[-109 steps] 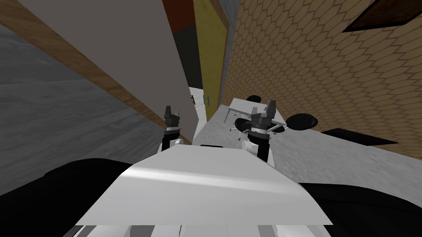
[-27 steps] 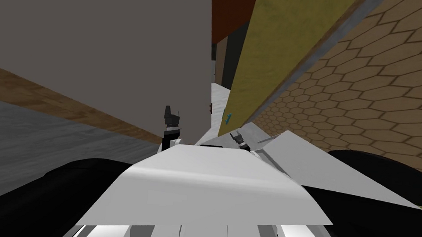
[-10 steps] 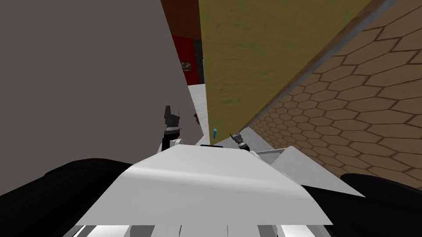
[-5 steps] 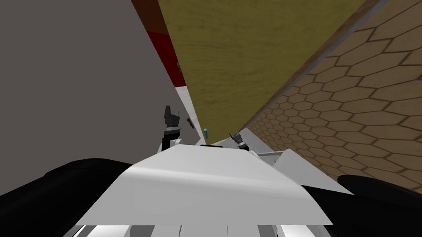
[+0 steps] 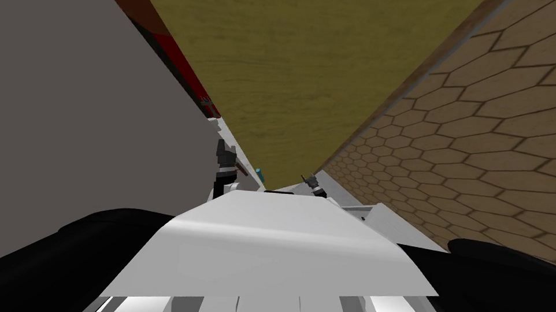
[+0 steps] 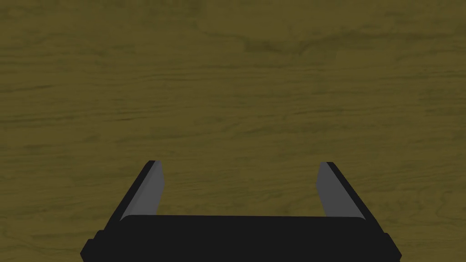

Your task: Push the door open

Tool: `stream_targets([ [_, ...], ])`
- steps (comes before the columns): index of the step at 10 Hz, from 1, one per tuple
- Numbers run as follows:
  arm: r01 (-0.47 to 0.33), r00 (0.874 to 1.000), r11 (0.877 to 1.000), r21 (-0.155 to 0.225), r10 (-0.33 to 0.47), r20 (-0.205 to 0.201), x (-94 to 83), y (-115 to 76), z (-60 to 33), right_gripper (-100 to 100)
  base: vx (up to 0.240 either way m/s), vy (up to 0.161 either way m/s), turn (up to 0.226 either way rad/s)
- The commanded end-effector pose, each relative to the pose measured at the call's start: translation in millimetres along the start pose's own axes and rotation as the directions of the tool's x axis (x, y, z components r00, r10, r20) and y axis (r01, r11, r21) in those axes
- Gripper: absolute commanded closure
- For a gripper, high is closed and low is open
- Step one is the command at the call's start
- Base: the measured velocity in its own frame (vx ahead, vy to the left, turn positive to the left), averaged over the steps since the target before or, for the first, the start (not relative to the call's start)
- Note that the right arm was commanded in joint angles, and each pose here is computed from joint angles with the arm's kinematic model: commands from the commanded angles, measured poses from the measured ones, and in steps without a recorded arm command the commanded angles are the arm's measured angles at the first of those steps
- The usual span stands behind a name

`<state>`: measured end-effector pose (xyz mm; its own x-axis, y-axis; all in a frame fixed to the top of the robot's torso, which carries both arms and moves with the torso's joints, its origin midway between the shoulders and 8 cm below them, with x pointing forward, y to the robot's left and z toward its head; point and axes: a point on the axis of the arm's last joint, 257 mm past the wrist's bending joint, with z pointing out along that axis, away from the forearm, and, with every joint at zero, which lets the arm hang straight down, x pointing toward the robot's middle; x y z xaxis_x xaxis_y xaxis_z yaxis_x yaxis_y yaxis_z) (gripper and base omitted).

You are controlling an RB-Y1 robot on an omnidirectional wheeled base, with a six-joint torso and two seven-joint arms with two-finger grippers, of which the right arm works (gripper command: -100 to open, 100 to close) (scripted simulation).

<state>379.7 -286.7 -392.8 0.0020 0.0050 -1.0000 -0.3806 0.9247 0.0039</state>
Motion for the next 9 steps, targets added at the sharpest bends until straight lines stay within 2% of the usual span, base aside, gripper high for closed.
stream_targets([
  [1,0.000,1.000,1.000,0.003,0.000,-0.001,1.0,2.4,3.1,-100,0.173,-0.122,-0.047],
  [4,-0.001,1.000,1.000,0.008,0.001,-0.001,1.7,7.3,9.4,-100,0.163,-0.106,0.028],
  [9,-0.001,1.000,1.000,0.017,0.001,-0.001,2.5,15.5,19.7,-100,0.096,-0.053,0.044],
])
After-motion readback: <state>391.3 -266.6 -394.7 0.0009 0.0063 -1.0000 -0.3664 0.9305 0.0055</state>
